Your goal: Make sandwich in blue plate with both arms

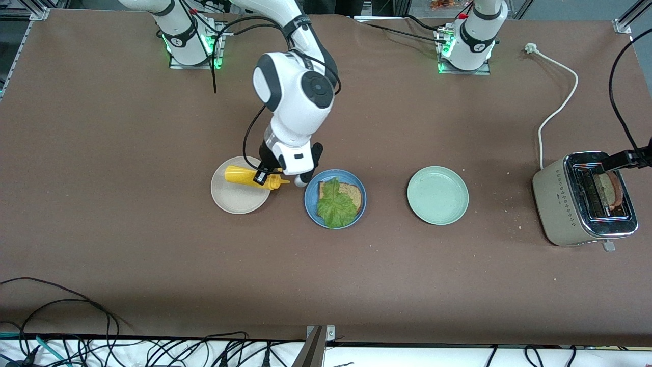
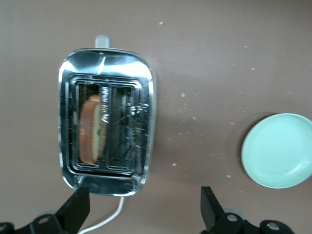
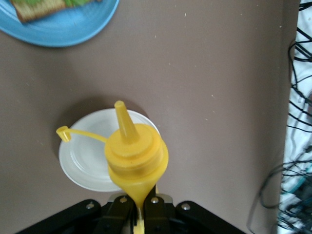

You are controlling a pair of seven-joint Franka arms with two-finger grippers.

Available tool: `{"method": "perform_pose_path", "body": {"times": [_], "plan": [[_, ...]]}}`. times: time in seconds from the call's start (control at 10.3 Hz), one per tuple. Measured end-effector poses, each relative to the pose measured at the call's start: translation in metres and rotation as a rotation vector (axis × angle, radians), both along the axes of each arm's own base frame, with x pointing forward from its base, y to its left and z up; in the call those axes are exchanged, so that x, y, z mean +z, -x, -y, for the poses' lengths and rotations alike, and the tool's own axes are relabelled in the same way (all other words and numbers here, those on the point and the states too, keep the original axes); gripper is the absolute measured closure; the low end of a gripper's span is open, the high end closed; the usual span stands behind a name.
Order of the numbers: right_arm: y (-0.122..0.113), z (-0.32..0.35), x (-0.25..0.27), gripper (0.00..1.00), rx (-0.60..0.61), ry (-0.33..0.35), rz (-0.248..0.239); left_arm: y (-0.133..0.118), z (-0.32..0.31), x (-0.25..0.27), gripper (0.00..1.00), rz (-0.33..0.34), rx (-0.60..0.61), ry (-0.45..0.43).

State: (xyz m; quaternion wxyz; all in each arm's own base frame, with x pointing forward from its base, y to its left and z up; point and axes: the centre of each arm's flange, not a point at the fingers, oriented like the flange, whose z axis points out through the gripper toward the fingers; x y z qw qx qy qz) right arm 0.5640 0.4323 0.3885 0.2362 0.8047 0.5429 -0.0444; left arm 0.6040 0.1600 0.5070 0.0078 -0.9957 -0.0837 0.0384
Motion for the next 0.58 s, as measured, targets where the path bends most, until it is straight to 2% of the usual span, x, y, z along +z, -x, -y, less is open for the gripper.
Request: {"method": "perform_pose_path", "body": {"times": [0.29, 0.58], "plan": [[-0.026, 0.036, 0.019, 0.93, -0.036, -0.193, -0.062, -0.005, -0.062, -0.052, 0.0, -0.033, -0.018, 0.017], [-0.069, 0.116, 0.025, 0.9, 0.021, -0.382, -0.189, -0.009, -0.099, -0.098, 0.0, -0.048, -0.018, 0.031]]}}
